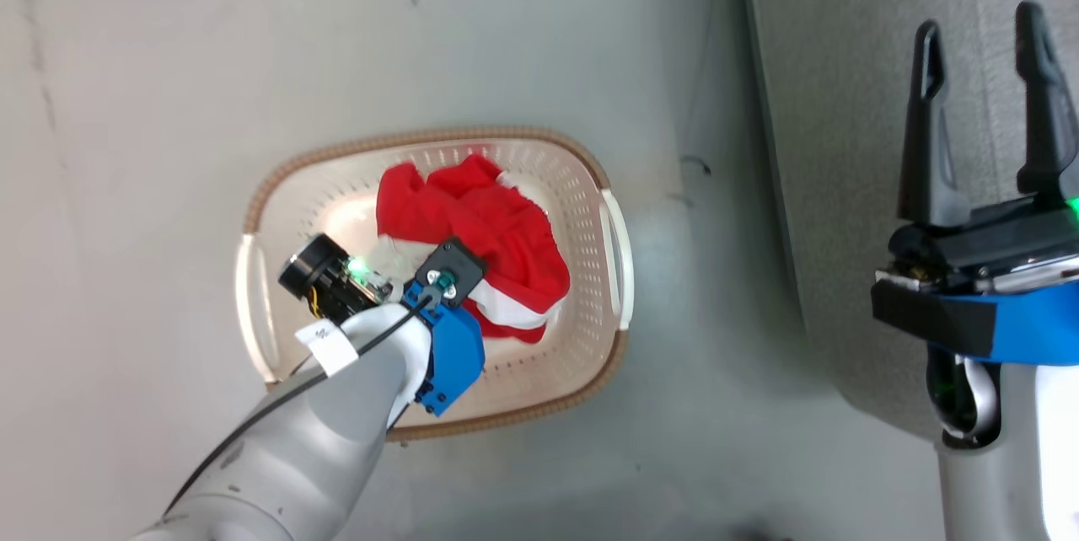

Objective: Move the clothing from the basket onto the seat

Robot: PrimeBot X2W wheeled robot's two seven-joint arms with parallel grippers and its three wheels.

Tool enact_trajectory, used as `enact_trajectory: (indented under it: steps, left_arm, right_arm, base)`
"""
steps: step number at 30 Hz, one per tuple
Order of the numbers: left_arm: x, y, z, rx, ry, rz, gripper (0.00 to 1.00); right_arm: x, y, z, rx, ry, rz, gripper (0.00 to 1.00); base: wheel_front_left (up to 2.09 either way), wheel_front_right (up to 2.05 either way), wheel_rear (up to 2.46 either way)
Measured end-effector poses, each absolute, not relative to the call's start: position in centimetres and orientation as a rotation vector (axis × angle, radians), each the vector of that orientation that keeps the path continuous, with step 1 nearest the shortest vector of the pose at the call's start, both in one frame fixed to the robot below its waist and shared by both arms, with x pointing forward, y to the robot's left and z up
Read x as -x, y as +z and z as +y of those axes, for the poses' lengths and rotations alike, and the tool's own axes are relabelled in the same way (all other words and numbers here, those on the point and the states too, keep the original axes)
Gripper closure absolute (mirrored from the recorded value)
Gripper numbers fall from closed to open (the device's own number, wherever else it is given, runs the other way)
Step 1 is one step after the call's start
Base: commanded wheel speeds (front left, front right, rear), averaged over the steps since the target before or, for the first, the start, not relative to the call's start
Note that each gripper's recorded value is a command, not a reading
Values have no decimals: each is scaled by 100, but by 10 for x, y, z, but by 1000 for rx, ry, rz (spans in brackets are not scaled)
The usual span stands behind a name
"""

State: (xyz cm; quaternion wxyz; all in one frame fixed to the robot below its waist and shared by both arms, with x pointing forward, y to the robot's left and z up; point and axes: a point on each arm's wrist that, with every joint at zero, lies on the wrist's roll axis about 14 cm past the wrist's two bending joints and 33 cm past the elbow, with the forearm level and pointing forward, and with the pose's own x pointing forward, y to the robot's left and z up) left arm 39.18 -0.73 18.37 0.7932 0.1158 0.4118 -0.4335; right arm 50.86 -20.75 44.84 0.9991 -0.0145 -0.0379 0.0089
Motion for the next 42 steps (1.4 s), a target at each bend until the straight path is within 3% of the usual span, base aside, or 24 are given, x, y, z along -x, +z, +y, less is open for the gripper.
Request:
enact_trajectory:
  steps: [30, 42]
  left_arm:
    - [-419, 423, 0, -3, -687, 308, 100]
    - [-432, 516, 14, 40, -622, 46, 100]
  right_arm:
    - [-416, 548, -187, -32, 49, -221, 0]
    - [-398, 569, -176, -47, 82, -277, 0]
  base:
    - [0, 0, 0]
    - [0, 0, 0]
